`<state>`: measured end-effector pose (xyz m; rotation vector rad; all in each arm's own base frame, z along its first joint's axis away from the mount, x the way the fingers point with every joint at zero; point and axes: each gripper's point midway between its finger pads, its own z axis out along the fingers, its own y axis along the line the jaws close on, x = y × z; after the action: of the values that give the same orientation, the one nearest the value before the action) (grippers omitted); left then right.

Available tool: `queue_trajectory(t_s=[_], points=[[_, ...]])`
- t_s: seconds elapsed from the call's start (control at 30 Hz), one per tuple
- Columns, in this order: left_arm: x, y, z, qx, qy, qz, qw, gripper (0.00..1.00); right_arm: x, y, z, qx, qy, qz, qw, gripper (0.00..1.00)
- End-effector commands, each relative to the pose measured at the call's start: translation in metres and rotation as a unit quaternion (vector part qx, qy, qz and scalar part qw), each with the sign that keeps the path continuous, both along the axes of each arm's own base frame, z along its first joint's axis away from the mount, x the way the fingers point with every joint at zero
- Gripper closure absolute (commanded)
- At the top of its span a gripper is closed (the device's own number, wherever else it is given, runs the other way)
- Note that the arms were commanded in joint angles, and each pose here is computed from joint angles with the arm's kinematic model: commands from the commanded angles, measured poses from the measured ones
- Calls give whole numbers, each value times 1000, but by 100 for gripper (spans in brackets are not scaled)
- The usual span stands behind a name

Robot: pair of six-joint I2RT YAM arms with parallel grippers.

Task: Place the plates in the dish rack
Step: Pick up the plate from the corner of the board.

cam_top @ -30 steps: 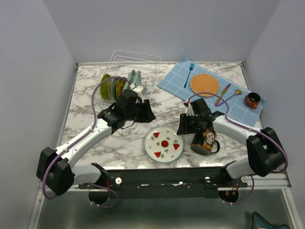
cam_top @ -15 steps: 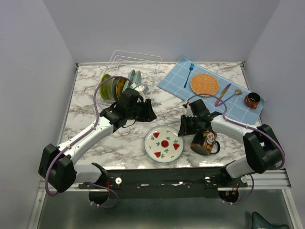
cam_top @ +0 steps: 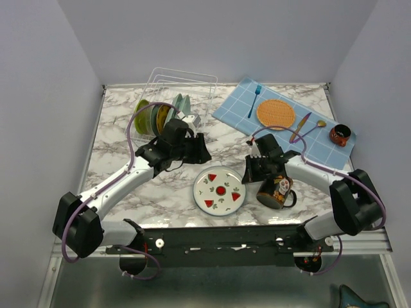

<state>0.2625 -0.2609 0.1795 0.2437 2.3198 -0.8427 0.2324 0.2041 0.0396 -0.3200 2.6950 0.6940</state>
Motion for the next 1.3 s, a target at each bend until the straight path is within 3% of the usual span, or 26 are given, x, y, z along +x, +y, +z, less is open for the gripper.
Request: queue_trajectory(t_s=[0.0, 0.57, 1.27], points=[[2, -10, 5, -12, -6, -19, 1000, 46, 5, -1, 20, 3, -23, -12, 1000, 99], [-2, -18, -16, -26, 16, -32, 999, 46, 16, -8, 83, 29, -106, -53, 993, 100], [-19, -26, -81, -15, 69, -44, 997, 46, 17, -46, 63, -32, -103, -151, 983, 100]])
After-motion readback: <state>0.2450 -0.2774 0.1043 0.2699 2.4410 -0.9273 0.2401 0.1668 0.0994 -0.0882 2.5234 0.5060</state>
